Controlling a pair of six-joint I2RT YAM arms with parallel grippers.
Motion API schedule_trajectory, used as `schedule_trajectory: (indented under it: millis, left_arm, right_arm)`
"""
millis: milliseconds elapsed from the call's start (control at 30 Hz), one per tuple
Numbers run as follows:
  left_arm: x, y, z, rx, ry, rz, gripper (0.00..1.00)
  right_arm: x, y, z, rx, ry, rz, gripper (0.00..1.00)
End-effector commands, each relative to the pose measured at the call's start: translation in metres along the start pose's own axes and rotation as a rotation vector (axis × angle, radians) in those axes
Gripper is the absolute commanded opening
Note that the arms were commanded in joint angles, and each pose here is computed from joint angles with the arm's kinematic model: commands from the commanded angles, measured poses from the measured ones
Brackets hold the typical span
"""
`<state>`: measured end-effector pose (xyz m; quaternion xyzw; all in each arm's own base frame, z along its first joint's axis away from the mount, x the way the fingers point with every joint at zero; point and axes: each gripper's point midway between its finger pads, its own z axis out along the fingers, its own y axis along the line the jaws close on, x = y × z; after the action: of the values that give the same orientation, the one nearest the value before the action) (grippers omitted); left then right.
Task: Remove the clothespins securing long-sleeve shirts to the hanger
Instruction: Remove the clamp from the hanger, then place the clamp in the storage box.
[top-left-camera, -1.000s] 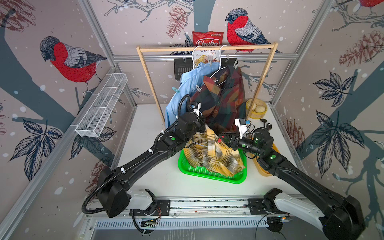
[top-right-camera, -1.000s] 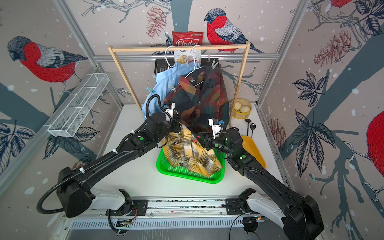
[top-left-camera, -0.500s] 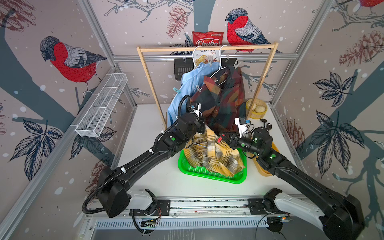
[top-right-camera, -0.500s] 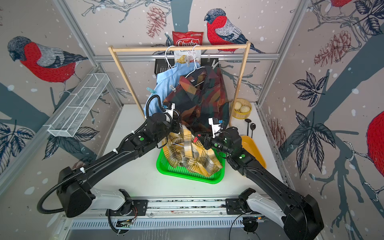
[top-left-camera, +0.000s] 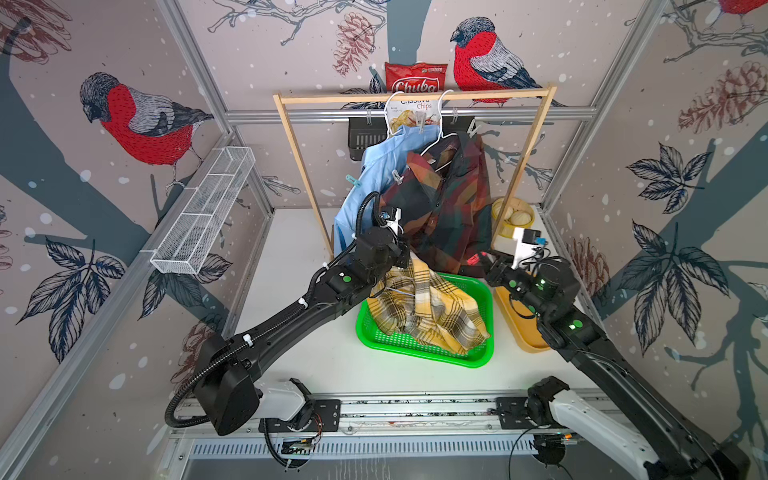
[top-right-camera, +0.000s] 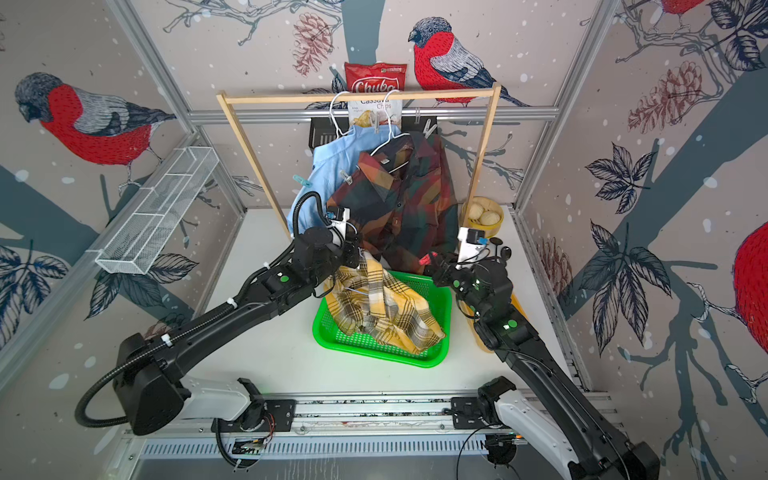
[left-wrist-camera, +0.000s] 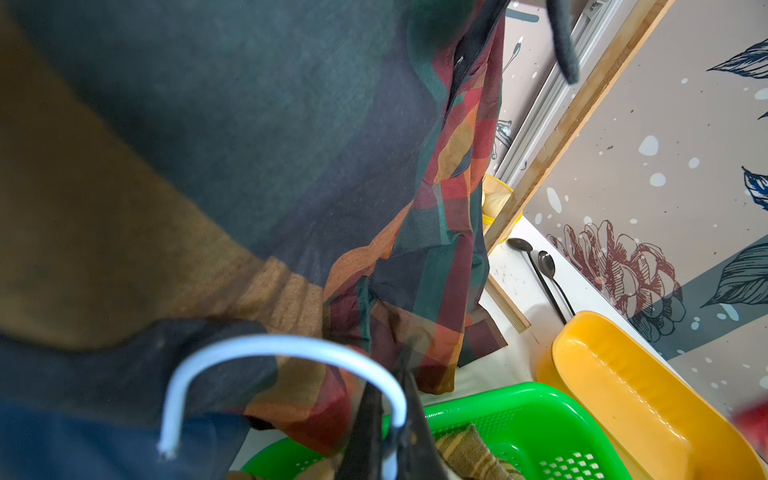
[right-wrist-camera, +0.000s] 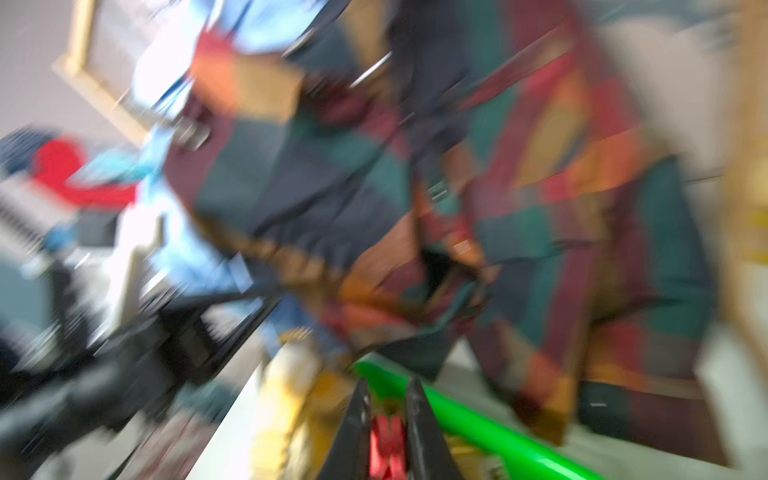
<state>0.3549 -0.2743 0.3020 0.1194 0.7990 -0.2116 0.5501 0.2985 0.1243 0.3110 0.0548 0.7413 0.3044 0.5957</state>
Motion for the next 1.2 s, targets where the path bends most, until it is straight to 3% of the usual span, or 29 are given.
schedule_trajectory:
  millis: [0,167,267,367,400,633,700,833,967,1067,1167]
  left_arm:
    - [-0.014,-0.002,-0.003,0.012,-0.054,-0.027,0.00]
    - [-0.012,-0.007,-0.004,0.043,-0.045,-0.030,0.00]
    - [-0.011,-0.008,-0.004,0.053,-0.044,-0.035,0.00]
    - [-0.010,-0.009,-0.004,0.057,-0.041,-0.037,0.00]
    - [-0.010,-0.009,-0.004,0.057,-0.040,-0.037,0.00]
    - [-0.009,-0.009,-0.004,0.058,-0.038,-0.035,0.00]
    - [-0.009,-0.009,-0.004,0.059,-0.037,-0.035,0.00]
    - [-0.006,-0.011,-0.002,0.070,-0.025,-0.031,0.00]
    - [-0.005,-0.013,0.002,0.072,-0.015,-0.026,0.00]
    - [-0.006,-0.017,0.006,0.085,-0.006,-0.025,0.00]
    - [-0.007,-0.020,0.009,0.091,0.000,-0.031,0.00]
  right_arm:
    - [-0.008,-0.090,-0.019,0.374,-0.098,0.110,0.13]
    - [0.017,-0.190,-0.044,0.687,-0.163,0.267,0.12]
    - [0.035,-0.226,-0.050,0.786,-0.170,0.325,0.13]
    - [0.044,-0.244,-0.044,0.825,-0.144,0.336,0.20]
    - [0.046,-0.248,-0.041,0.825,-0.134,0.339,0.23]
    - [0.059,-0.257,-0.030,0.804,-0.074,0.347,0.72]
    - [0.057,-0.252,-0.029,0.787,-0.060,0.332,0.76]
    - [0.033,-0.201,-0.015,0.645,-0.041,0.220,0.75]
    - [0.018,-0.082,0.013,0.279,0.024,0.027,0.74]
    - [0.034,0.007,0.017,0.006,0.114,-0.122,0.77]
    - [0.065,0.062,0.015,-0.129,0.225,-0.240,0.78]
